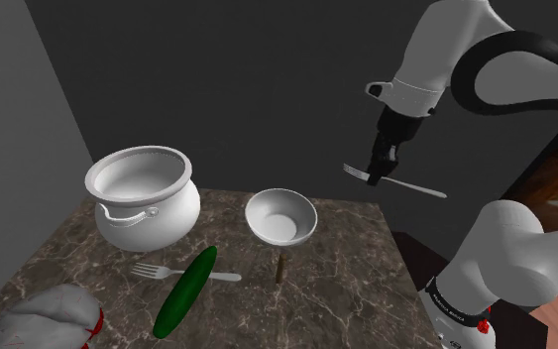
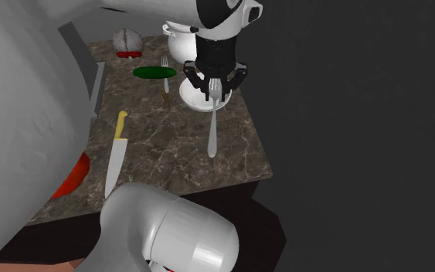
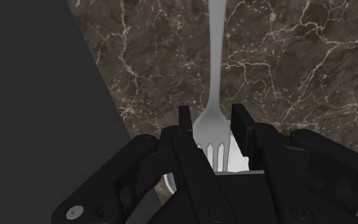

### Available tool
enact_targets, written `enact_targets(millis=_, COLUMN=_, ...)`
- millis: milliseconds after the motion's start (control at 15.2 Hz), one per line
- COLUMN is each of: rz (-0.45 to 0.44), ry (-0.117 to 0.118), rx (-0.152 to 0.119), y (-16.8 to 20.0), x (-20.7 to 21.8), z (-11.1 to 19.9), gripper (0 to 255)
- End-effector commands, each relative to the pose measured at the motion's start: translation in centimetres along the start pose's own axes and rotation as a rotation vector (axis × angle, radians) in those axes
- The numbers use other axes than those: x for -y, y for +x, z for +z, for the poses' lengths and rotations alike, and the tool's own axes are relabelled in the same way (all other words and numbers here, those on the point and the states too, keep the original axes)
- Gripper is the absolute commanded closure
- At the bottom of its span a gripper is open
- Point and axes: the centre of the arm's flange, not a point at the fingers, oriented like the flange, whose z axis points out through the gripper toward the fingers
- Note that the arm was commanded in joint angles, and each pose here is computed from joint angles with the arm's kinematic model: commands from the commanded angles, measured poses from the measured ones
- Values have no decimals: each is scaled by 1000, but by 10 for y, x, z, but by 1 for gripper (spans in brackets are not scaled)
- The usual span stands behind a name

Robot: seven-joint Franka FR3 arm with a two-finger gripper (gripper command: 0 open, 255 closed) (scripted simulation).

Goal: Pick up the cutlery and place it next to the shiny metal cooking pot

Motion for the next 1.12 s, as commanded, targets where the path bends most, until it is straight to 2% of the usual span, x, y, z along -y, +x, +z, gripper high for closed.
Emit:
enact_targets(millis=0, rz=0, ry=0, rx=0, y=1, x=0, z=-11, gripper=255)
enact_targets(millis=330, rz=0, ry=0, rx=0, y=2, x=1, z=-36, gripper=255)
enact_targets(millis=1056, rz=0, ry=0, rx=0, y=123, x=82, z=-29, gripper=255)
